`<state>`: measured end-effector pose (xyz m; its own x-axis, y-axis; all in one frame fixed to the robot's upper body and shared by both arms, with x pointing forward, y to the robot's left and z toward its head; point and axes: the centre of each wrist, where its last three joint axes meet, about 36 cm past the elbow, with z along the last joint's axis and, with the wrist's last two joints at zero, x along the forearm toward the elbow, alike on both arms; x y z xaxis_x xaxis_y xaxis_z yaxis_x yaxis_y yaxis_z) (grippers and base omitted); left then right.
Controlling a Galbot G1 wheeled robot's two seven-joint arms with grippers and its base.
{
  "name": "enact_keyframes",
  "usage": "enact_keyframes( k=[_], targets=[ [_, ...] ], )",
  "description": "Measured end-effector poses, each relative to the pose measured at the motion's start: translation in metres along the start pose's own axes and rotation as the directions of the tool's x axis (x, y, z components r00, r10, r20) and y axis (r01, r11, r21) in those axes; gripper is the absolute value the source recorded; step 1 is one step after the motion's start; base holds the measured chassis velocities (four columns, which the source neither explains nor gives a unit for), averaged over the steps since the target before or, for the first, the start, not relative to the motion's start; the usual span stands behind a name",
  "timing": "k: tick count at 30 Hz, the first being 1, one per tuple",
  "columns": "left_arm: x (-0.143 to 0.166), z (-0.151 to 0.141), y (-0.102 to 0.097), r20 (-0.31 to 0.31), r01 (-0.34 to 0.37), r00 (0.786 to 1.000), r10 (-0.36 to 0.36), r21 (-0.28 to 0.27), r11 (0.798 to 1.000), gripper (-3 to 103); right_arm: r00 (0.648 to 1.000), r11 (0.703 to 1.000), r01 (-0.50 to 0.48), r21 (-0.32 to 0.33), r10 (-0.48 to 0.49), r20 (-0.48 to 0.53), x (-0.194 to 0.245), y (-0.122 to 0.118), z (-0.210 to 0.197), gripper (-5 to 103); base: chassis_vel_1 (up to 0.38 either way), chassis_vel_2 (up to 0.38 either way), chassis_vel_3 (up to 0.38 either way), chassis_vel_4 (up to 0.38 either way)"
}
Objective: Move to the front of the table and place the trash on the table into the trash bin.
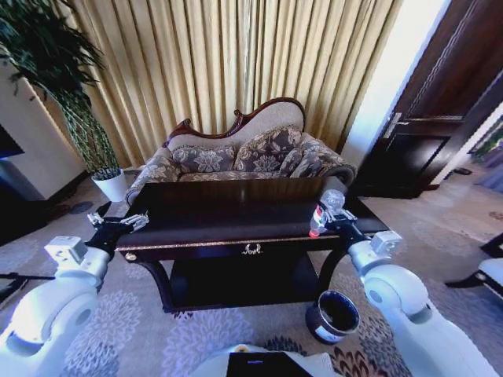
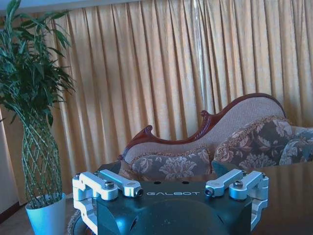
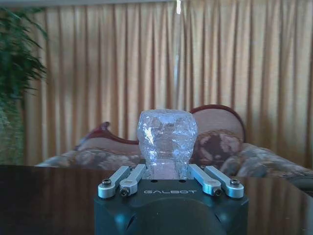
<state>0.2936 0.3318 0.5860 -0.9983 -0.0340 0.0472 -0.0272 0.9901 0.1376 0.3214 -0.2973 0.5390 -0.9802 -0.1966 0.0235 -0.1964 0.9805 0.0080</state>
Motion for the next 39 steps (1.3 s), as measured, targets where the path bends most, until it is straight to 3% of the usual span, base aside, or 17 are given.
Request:
enact_keyframes(
  k=[11,17,20,22,23,25,28,29,33,39],
  targets=[
    [0.004,0.002,-0.003,-0.009,-0.006,1.0,0.006,0.009,1.0,100,1.0,1.0,-0.023,-0.01,0.023,-0.011,-0.001,-0.001,0.016,23,0.135,-0.152,-0.135,0.127],
    [0.01,0.003,-0.009,-0.022,-0.014,1.0,0.015,0.018,1.0,100,0.989,0.996,-0.083,0.023,0.085,-0.123,-0.005,-0.02,0.062,23,0.029,-0.02,-0.024,0.025],
    [0.017,-0.002,-0.014,-0.018,-0.022,1.0,0.022,0.019,1.0,100,0.964,0.994,-0.101,-0.047,0.086,-0.252,-0.012,-0.031,0.105,23,0.0,0.0,0.0,0.0],
    [0.018,-0.002,-0.015,-0.018,-0.023,1.0,0.023,0.021,1.0,100,0.959,0.993,-0.106,-0.051,0.089,-0.268,-0.015,-0.034,0.112,23,0.0,0.0,0.0,0.0],
    [0.023,-0.001,-0.018,-0.028,-0.016,0.999,0.017,0.03,0.999,100,0.933,0.99,-0.138,-0.037,0.117,-0.34,-0.028,-0.054,0.148,23,0.0,0.0,0.0,0.0],
    [0.024,0.0,-0.018,-0.035,-0.011,0.999,0.012,0.032,0.999,100,0.922,0.988,-0.154,-0.023,0.135,-0.364,-0.032,-0.062,0.162,23,0.0,0.0,0.0,0.0],
    [0.029,0.005,-0.017,-0.06,0.007,0.998,-0.006,0.025,1.0,100,0.869,0.976,-0.211,0.061,0.216,-0.446,-0.043,-0.096,0.22,23,0.0,0.0,0.0,0.0],
    [0.029,0.005,-0.017,-0.06,0.007,0.998,-0.006,0.025,1.0,100,0.869,0.976,-0.211,0.061,0.216,-0.446,-0.043,-0.096,0.22,23,0.0,0.0,0.0,0.0],
    [0.029,0.005,-0.018,-0.062,0.006,0.998,-0.005,0.023,1.0,100,0.793,0.953,-0.249,0.171,0.302,-0.53,-0.046,-0.132,0.28,23,0.0,0.0,0.0,0.0],
    [0.028,0.005,-0.019,-0.058,-0.002,0.998,0.003,0.021,1.0,100,0.764,0.932,-0.299,0.206,0.363,-0.534,-0.055,-0.153,0.312,23,0.0,0.0,0.0,0.0]
  ],
)
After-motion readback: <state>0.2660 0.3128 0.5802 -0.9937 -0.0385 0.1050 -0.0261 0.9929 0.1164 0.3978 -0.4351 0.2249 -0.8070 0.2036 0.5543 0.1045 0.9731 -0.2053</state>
